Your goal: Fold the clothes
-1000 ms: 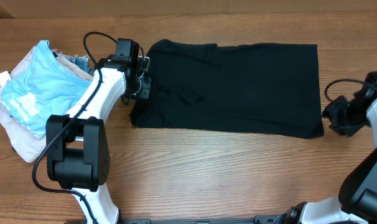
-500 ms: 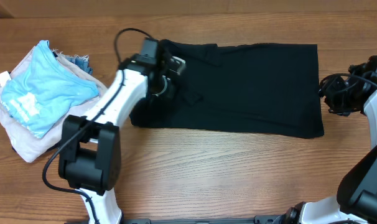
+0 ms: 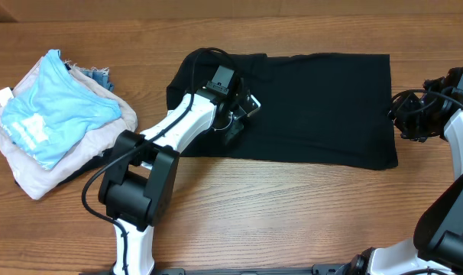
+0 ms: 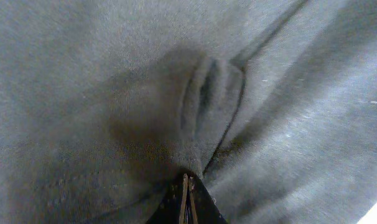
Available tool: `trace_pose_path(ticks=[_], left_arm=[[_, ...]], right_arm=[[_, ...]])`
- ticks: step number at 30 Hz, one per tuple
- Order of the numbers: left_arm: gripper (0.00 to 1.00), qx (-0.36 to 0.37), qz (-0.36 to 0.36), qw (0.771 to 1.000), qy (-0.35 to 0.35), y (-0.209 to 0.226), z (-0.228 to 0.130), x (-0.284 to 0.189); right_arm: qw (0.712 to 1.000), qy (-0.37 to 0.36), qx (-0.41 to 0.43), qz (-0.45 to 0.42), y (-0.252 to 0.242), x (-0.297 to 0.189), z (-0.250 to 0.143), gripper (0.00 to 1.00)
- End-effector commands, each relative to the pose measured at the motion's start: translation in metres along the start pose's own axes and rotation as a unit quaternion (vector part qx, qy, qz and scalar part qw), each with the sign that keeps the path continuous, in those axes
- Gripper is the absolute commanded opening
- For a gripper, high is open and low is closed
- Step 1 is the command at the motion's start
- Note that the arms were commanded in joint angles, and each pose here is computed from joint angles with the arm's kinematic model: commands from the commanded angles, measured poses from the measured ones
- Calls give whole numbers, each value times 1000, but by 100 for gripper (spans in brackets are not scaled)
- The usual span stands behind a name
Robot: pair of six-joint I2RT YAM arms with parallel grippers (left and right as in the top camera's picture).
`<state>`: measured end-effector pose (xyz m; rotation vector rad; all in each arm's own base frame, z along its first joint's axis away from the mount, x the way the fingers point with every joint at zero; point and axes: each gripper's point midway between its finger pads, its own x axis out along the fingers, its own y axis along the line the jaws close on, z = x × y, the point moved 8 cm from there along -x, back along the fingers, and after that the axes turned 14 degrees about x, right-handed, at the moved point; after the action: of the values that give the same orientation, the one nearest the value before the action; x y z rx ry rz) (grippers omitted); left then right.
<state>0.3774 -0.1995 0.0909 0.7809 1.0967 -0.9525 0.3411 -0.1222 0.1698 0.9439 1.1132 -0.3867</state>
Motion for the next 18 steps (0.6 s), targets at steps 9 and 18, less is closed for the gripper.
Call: trace_pose_path(ticks=[9,18], left_arm=[[4,-74,177,980,-55,59,42,-32],[4,-29,13,999,-7,10,31,-26]], right_arm=[[1000,1,-7,5,3,-1,0,48],[1000,4,-6,3,3,-1,-1,49]])
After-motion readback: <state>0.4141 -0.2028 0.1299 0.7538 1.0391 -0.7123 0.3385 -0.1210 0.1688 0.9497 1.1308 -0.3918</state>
